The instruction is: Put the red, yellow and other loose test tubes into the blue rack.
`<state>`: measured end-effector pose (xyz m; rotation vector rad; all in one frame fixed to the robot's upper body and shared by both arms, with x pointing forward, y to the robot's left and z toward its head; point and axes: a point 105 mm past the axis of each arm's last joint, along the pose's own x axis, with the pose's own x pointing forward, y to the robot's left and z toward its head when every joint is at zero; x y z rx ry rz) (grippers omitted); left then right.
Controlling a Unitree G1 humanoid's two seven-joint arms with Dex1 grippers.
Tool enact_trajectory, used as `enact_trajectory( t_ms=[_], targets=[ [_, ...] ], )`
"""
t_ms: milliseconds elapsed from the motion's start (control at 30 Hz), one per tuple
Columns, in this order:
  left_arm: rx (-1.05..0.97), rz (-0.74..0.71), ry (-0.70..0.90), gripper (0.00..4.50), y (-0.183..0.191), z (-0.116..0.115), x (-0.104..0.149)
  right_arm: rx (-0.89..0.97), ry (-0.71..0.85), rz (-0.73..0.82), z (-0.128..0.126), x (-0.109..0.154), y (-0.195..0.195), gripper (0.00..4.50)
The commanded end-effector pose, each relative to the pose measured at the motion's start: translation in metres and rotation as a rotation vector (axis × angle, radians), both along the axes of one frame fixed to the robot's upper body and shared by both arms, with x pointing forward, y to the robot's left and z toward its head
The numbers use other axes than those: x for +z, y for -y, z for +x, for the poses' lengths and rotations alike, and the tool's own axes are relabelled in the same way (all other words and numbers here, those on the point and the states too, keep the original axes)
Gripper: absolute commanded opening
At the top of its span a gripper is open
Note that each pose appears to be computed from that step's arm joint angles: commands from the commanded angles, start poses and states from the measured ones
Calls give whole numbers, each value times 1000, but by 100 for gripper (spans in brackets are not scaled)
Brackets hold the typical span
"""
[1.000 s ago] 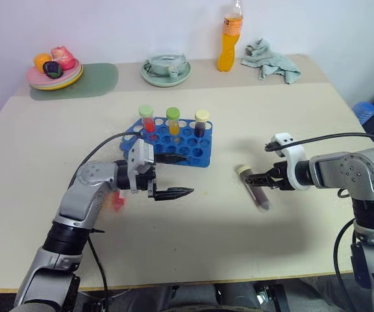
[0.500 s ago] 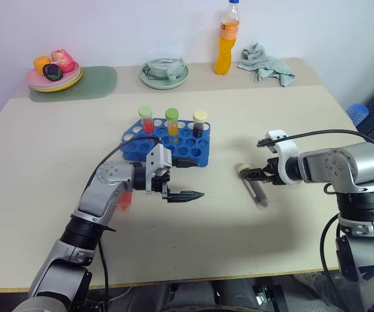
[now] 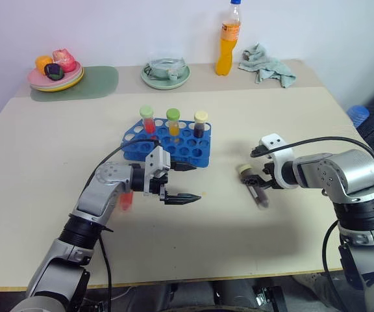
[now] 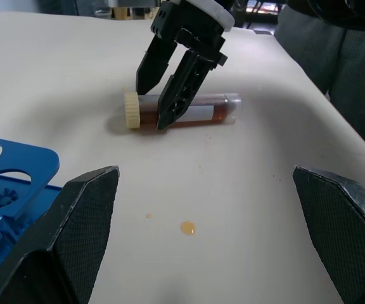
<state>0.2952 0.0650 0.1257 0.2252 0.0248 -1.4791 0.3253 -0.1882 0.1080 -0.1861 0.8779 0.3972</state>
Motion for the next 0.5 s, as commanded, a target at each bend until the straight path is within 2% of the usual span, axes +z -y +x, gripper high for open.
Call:
enact_trajectory(
  t_ms=[33, 67, 167, 333, 500],
  targets=[
    [-9, -21, 56, 447, 0, -1, 12, 10, -57, -14, -5, -16, -3, 450],
    [-8, -22, 56, 447, -1, -1, 12, 18, -56, -18, -6, -17, -4, 450],
    [-2, -22, 52, 450, -4, -2, 9, 52, -57, -22, -7, -17, -7, 372],
    [2, -28, 55, 450, -5, -3, 8, 88, -48, -50, -8, -20, -9, 130],
    [8, -26, 60, 450, -6, -3, 4, 100, -35, -79, -6, -24, -5, 130]
  ],
)
